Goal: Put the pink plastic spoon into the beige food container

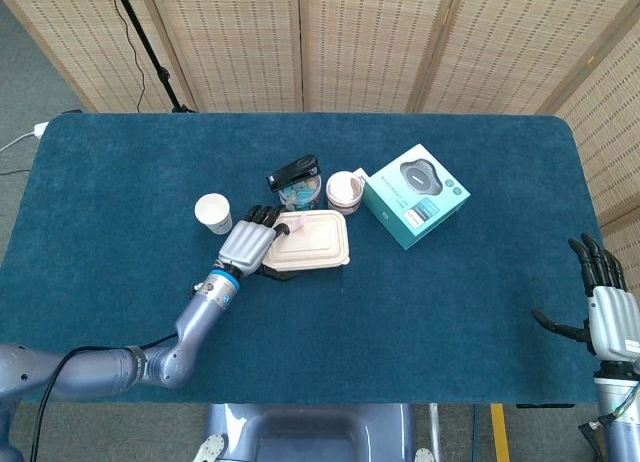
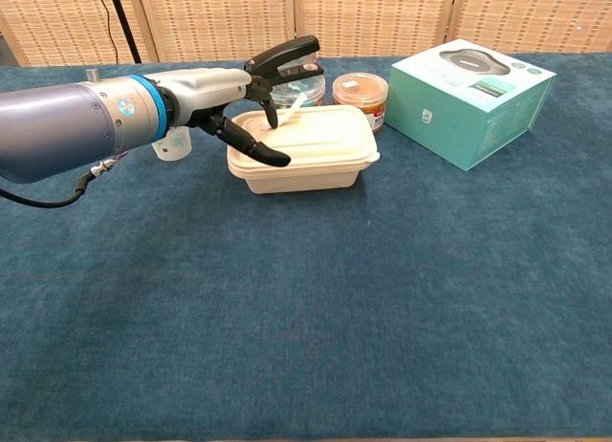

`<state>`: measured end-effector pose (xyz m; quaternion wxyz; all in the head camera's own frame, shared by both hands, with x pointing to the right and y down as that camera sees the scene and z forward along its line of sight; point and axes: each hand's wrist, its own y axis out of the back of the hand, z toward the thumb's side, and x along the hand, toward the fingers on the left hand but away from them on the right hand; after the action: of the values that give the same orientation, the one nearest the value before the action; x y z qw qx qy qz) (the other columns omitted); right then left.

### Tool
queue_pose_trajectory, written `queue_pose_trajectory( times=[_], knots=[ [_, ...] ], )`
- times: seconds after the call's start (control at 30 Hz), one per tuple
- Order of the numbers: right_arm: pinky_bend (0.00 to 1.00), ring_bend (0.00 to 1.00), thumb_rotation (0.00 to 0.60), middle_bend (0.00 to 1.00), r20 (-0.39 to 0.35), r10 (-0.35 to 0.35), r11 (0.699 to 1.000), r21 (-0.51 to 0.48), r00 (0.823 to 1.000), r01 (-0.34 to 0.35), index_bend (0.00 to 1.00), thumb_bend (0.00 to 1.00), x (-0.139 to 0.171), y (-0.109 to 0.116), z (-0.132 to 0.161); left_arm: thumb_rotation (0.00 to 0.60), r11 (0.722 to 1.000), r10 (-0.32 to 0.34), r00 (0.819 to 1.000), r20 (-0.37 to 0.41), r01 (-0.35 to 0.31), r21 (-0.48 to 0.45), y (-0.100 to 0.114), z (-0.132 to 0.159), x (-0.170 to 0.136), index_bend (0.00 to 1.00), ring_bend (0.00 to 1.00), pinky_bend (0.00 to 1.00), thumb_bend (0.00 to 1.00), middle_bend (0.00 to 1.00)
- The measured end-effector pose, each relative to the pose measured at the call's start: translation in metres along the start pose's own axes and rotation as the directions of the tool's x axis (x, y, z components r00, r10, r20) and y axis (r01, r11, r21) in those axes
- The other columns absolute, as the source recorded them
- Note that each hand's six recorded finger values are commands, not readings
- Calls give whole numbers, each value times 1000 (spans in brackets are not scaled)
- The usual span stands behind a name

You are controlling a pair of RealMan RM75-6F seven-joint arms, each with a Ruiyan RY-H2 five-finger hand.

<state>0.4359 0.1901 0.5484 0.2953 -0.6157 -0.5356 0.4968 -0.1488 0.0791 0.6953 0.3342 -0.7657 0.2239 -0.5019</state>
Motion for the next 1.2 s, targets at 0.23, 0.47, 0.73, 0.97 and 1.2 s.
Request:
queue_pose_trajectory(
  times=[0.23, 0.47, 0.73, 0.97, 1.2],
  knots=[
    [0, 0, 600, 0, 1, -2, 1000, -2, 1000, 2, 16, 0, 0, 1, 0, 244, 1000, 1, 1000, 3, -1, 4, -1, 2, -2, 294, 0, 0, 0, 0],
    [0, 0, 600, 0, 1, -3, 1000, -8, 1000, 3, 16, 0, 0, 2, 0, 242, 1000, 3, 1000, -21, -3, 2, 0, -6, 0, 293, 0, 0, 0, 0],
    [0, 0, 600, 0, 0, 0, 1000, -11, 1000, 0, 16, 0, 1, 1, 1, 244, 1000, 13, 999, -34, -13, -1, 4, -15, 0, 294, 0, 0, 0, 0],
    [0, 0, 600, 0, 1, -1, 1000, -14, 1000, 1, 16, 0, 1, 2, 1, 244, 1000, 9, 999, -36, -9, -2, 4, -19, -1, 294, 0, 0, 0, 0],
    [0, 0, 600, 0, 1, -1, 1000, -16, 1000, 1, 16, 0, 1, 2, 1, 244, 1000, 13, 1000, -23, -13, -8, 5, -14, -1, 293, 0, 0, 0, 0]
  ],
)
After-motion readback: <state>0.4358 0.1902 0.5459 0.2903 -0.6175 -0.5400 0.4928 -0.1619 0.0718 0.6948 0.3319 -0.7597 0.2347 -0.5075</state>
